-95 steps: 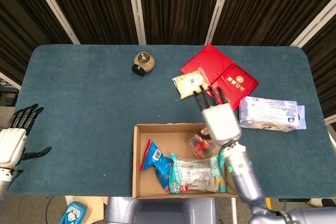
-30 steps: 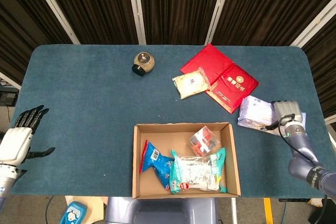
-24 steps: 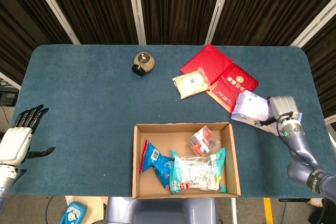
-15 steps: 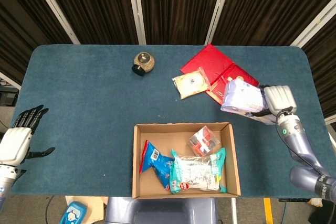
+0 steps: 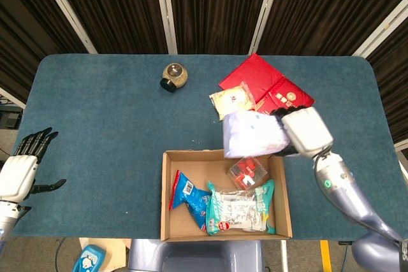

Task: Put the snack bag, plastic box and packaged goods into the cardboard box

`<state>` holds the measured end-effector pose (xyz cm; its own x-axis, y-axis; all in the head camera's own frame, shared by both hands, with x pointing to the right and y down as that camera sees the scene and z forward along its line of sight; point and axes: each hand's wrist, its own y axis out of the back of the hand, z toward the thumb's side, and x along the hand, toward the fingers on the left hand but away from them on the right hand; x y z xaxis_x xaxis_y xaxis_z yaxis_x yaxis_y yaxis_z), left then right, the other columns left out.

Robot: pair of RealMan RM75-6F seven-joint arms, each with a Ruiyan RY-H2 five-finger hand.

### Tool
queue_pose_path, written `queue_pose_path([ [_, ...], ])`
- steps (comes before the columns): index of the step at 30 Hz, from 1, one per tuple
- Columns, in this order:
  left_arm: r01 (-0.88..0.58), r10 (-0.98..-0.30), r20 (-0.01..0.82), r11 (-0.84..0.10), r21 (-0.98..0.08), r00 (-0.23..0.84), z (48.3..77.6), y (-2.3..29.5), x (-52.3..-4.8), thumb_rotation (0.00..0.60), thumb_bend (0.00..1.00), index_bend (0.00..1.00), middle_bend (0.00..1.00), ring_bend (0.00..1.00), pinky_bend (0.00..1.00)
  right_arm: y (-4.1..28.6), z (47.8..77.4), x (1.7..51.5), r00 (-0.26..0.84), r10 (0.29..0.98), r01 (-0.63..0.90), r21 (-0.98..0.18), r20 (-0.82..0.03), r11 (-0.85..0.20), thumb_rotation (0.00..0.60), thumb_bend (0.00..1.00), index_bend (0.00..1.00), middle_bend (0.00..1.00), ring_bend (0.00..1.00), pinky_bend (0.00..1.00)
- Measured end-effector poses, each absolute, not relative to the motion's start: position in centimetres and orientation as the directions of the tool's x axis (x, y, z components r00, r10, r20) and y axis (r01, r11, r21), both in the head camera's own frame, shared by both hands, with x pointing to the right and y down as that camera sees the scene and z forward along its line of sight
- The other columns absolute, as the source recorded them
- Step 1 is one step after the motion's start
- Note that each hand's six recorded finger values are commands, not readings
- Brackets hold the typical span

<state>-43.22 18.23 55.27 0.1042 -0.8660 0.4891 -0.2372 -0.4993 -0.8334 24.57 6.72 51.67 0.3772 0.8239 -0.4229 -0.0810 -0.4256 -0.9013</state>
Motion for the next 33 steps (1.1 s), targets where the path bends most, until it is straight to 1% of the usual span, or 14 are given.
queue_pose_path([
  [4,-0.236,-0.865,0.490,-0.501,-0.833,0.104,55.3,18.2,-43.3,0.600,0.04,0.07,0.00,0.00,0.00,8.6,50.2,22.1,0.448,0.795,-0.081,-0.904,-0.410,-0.420,0.600,0.09,0.67,0.67,0.67,0.74],
  [8,-0.235,-0.865,0.491,-0.500,-0.833,0.103,55.3,18.2,-43.4,0.600,0.04,0.07,0.00,0.00,0.00,10.6,49.8,20.7,0.482,0.759,-0.098,-0.888,-0.437,-0.448,0.600,0.09,0.66,0.65,0.66,0.74],
  [10,-0.236,-0.865,0.491,-0.501,-0.833,0.102,55.4,18.2,-43.4,0.600,0.04,0.07,0.00,0.00,0.00,11.3,49.8,20.3,0.492,0.745,-0.109,-0.881,-0.450,-0.460,0.600,0.09,0.64,0.63,0.64,0.73],
  [11,-0.236,-0.865,0.491,-0.501,-0.833,0.101,55.4,18.2,-43.4,0.600,0.04,0.07,0.00,0.00,0.00,11.8,49.9,20.0,0.500,0.735,-0.118,-0.877,-0.458,-0.466,0.600,0.09,0.61,0.61,0.61,0.71],
  [13,-0.236,-0.865,0.492,-0.501,-0.833,0.102,55.4,18.2,-43.4,0.600,0.04,0.07,0.00,0.00,0.00,12.5,49.9,19.5,0.513,0.720,-0.129,-0.872,-0.467,-0.473,0.600,0.08,0.51,0.50,0.51,0.59],
  [14,-0.236,-0.865,0.491,-0.501,-0.833,0.102,55.4,18.2,-43.4,0.600,0.04,0.07,0.00,0.00,0.00,13.0,50.0,19.2,0.522,0.710,-0.136,-0.868,-0.473,-0.478,0.600,0.08,0.42,0.40,0.40,0.48],
  [15,-0.237,-0.865,0.491,-0.500,-0.833,0.102,55.4,18.2,-43.4,0.600,0.04,0.07,0.00,0.00,0.00,13.4,50.1,19.0,0.526,0.703,-0.142,-0.864,-0.479,-0.483,0.600,0.07,0.33,0.30,0.30,0.40],
  [18,-0.240,-0.868,0.487,-0.496,-0.834,0.102,55.3,18.2,-43.5,0.600,0.04,0.07,0.00,0.00,0.00,14.3,50.5,18.8,0.528,0.677,-0.165,-0.844,-0.512,-0.510,0.600,0.06,0.12,0.07,0.06,0.24],
  [20,-0.240,-0.869,0.485,-0.494,-0.836,0.100,55.3,18.2,-43.5,0.600,0.04,0.07,0.00,0.00,0.00,14.8,50.9,18.8,0.521,0.660,-0.190,-0.827,-0.542,-0.529,0.600,0.05,0.04,0.01,0.01,0.16],
  [22,-0.241,-0.869,0.485,-0.494,-0.836,0.098,55.3,18.2,-43.6,0.600,0.04,0.07,0.00,0.00,0.00,15.1,51.2,18.8,0.513,0.646,-0.216,-0.814,-0.565,-0.539,0.600,0.04,0.01,0.00,0.00,0.13],
  [26,-0.240,-0.870,0.484,-0.492,-0.837,0.096,55.3,18.2,-43.7,0.600,0.04,0.07,0.00,0.00,0.00,15.5,51.4,18.6,0.514,0.634,-0.258,-0.809,-0.578,-0.528,0.600,0.04,0.00,0.00,0.00,0.11],
  [33,-0.240,-0.872,0.480,-0.487,-0.840,0.093,55.2,18.2,-43.8,0.600,0.04,0.07,0.00,0.00,0.00,14.7,50.8,19.6,0.474,0.687,-0.288,-0.835,-0.550,-0.470,0.600,0.04,0.00,0.00,0.00,0.09],
])
